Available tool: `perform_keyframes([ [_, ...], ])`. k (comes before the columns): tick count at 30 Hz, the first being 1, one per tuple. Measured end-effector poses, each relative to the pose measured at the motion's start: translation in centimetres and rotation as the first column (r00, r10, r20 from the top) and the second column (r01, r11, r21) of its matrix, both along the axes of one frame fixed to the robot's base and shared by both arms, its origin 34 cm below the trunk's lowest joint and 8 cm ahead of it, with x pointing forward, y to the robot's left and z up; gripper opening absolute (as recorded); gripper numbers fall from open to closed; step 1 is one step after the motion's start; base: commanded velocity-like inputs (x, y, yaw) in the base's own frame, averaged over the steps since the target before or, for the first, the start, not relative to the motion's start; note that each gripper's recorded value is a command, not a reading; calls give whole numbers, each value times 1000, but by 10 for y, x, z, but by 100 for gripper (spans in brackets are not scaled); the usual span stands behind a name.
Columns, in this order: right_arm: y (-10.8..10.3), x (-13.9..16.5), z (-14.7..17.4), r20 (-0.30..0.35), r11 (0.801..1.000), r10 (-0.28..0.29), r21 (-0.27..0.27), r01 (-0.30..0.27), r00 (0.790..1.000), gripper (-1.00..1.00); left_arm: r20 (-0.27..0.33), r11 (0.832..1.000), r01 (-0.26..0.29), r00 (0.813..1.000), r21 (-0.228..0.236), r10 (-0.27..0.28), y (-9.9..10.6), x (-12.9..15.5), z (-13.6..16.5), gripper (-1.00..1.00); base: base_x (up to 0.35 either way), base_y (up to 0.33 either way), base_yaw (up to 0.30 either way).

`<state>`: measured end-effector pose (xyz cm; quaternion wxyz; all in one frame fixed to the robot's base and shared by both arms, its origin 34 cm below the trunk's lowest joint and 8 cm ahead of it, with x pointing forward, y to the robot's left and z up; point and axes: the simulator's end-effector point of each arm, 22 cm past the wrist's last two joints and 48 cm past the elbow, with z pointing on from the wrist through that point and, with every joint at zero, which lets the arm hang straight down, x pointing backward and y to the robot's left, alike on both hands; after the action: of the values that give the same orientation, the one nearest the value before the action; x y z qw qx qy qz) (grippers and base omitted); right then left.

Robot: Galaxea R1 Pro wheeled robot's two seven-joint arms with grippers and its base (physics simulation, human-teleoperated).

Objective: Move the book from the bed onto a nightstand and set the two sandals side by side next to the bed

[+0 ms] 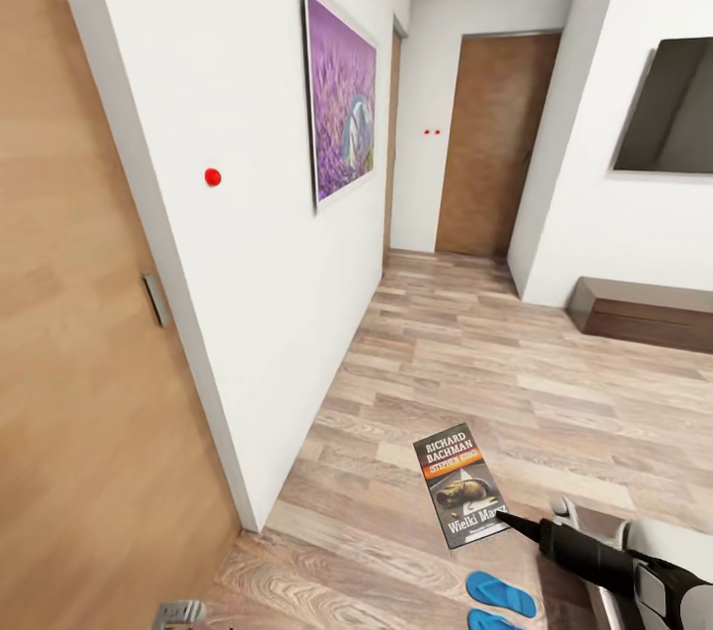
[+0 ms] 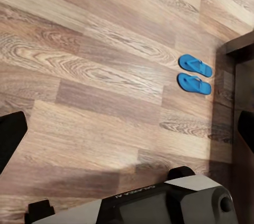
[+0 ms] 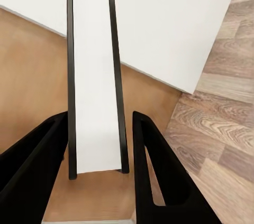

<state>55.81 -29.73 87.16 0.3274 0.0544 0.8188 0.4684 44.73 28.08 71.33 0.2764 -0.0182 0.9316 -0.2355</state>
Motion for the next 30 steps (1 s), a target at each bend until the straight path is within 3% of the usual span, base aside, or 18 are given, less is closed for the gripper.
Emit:
perform_keyframes([
  [11, 0, 0, 0, 0, 1000, -1, 0, 1, 1000, -100, 0, 1000, 0, 1000, 0, 0, 0, 0, 0, 100, 138, 51, 0],
  [30, 0, 0, 0, 0, 1000, 1, -1, -1, 1000, -100, 0, 1000, -1, 1000, 1, 1, 0, 0, 0, 100, 323, 1, 0],
])
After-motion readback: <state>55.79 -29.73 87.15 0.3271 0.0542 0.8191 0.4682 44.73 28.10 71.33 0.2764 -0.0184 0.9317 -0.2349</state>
